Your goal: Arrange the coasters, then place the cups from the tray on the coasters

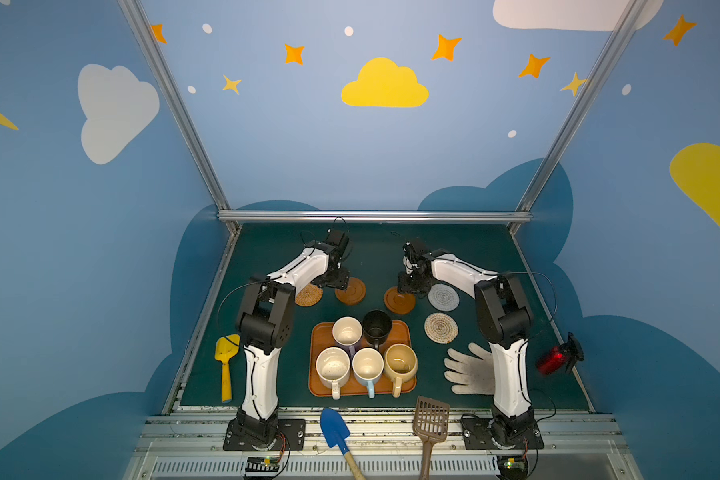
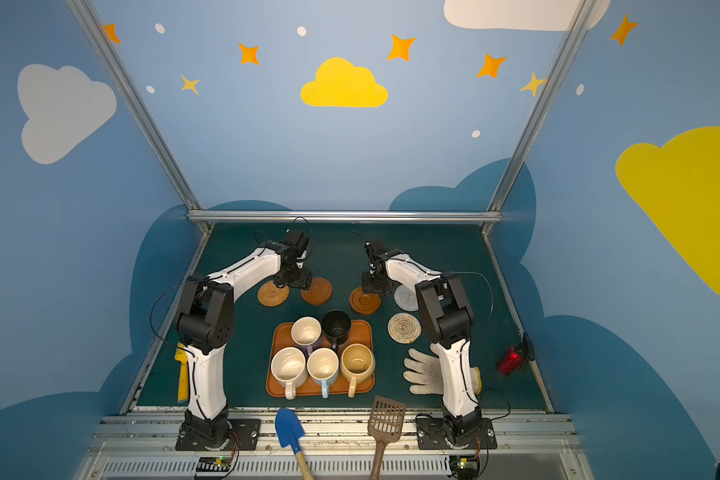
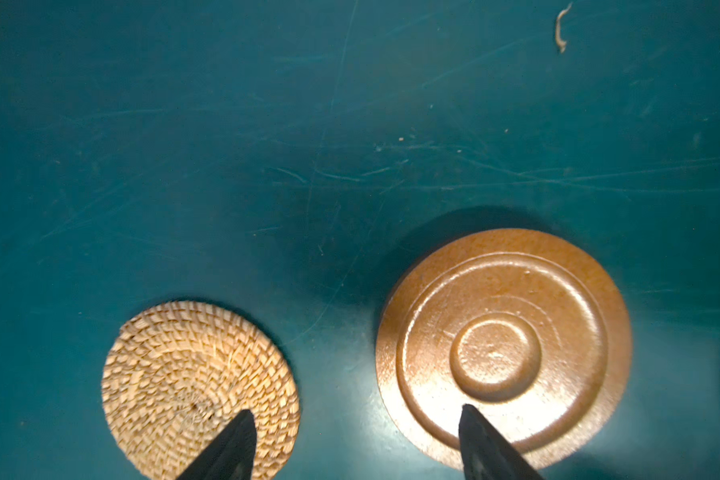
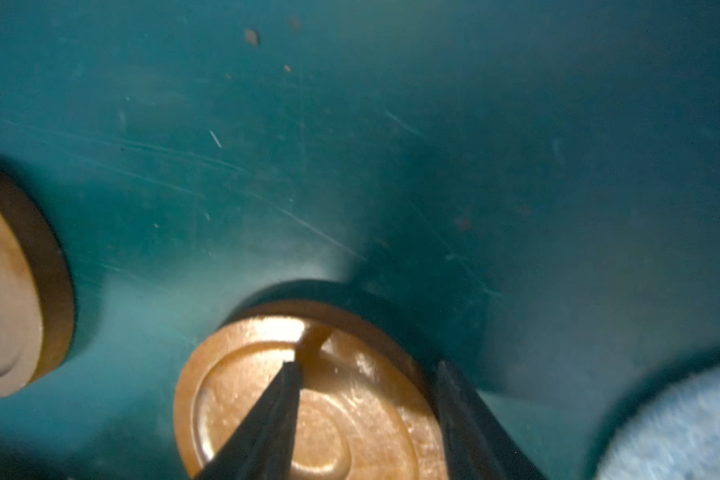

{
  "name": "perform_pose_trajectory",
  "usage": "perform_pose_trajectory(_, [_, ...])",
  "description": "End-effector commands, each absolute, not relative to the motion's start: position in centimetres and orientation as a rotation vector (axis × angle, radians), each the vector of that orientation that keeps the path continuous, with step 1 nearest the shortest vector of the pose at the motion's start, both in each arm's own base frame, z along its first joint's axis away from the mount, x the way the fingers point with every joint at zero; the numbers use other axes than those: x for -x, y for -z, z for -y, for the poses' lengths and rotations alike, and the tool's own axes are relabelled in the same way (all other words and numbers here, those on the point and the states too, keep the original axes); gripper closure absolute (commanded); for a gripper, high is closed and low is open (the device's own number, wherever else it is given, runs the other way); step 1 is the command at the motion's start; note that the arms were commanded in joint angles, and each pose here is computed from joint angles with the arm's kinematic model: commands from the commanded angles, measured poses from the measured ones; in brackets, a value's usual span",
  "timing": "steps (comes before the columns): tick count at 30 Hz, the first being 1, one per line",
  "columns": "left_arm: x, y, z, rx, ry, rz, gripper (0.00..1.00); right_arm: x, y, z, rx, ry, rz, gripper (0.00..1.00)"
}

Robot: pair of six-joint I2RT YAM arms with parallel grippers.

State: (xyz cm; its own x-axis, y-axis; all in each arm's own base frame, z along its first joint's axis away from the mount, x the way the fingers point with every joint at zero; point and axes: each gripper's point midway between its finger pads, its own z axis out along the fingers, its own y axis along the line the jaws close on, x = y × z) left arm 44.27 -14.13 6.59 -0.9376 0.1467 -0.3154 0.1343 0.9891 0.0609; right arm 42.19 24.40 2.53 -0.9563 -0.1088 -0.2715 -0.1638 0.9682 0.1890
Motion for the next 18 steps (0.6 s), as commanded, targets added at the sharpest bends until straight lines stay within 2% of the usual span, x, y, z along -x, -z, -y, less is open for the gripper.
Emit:
perform_pose_trajectory(1, [-44.0, -8.4, 14.1, -0.179, -0.026, -2.79, 0.23, -41.7, -0.2, -24.1, 0.19, -0.243, -2.909, 0.48])
perform_pose_trajectory(5, [-43.9, -9.4, 14.4, -0.172, 0.011, -2.777, 0.23, -42.3, -0.3, -24.0, 0.224, -0.2, -2.909, 0.48])
perform_pose_trajectory(9, [-43.7, -10.9, 14.8, -0.163, 0.054, -2.749, 0.23, -41.5, -2.4, -23.4, 0.224, -0.235, -2.843, 0.41])
perform_pose_trajectory(13, [-43.9, -11.7, 15.1, -0.164, 0.082, -2.732, 0.23, -40.3, -3.2, -22.9, 0.213, -0.246, -2.843, 0.39])
perform_pose_trajectory(18, [-43.9, -11.9, 15.4, -0.168, 0.092, -2.731, 0.22, -39.8, -1.6, -22.7, 0.207, -0.238, -2.879, 0.47])
